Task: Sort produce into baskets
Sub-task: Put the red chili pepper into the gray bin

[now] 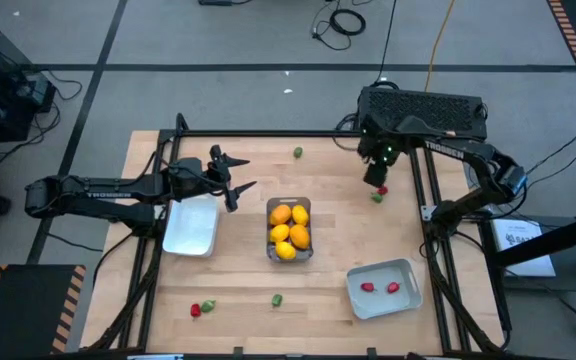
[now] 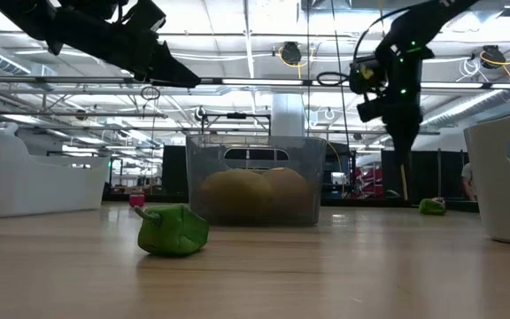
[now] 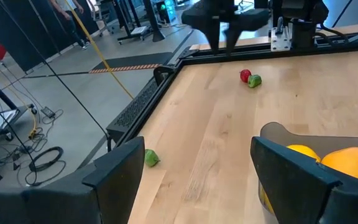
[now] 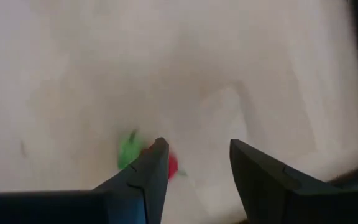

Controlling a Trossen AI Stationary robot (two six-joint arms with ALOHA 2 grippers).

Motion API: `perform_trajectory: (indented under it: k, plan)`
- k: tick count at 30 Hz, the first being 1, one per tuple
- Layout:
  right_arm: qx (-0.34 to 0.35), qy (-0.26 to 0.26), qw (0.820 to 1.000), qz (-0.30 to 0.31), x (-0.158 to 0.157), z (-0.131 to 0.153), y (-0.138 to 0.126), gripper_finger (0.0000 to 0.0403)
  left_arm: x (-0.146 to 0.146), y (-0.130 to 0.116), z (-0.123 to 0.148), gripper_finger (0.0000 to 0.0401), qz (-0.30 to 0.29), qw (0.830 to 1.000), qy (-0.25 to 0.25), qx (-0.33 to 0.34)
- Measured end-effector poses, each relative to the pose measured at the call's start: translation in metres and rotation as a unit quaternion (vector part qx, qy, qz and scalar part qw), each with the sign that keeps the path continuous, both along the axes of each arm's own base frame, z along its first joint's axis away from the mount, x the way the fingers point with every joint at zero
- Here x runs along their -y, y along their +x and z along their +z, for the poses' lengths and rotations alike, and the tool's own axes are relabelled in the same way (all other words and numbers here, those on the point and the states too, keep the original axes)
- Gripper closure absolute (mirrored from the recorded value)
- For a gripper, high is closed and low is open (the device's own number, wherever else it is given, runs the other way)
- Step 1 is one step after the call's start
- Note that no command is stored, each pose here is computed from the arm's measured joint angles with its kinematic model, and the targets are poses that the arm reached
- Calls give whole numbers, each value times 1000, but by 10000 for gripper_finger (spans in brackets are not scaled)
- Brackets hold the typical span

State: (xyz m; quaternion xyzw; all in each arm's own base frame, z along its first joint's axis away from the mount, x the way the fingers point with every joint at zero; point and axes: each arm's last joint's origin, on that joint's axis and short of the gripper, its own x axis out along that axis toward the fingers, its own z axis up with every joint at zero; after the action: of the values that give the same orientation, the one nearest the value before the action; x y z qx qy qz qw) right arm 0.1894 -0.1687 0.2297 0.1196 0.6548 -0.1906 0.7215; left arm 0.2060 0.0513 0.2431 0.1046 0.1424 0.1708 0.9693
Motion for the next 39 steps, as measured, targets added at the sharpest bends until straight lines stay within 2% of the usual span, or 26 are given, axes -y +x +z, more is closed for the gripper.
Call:
perform_trajectory:
  k: [2, 5, 11, 15, 18, 29, 34, 39]
  plan:
    - [-27, 15, 996, 82, -8, -2, 0, 241, 0, 0, 0, 100, 0, 1000, 0, -1]
    - [-49, 49, 978, 196, -20, -8, -1, 241, 0, 0, -1, 100, 0, 1000, -1, -4]
    - [-71, 69, 925, 367, -36, -27, -3, 241, 0, 0, -2, 100, 0, 1000, -2, -10]
    - [-88, 59, 888, 447, -40, -36, -3, 241, 0, 0, -2, 100, 0, 1000, -2, -10]
    - [-122, 29, 879, 460, -39, -38, -3, 241, 0, 0, -2, 100, 0, 1000, -2, -10]
    - [-112, 10, 895, 432, -37, -40, 0, 241, 0, 0, -2, 100, 0, 1000, -2, -10]
    - [-127, 29, 896, 425, -43, -55, -9, 241, 0, 0, -2, 100, -1, 1000, -2, -10]
    - [-119, 8, 899, 422, -44, -69, -10, 241, 0, 0, -2, 100, -2, 1000, -2, -10]
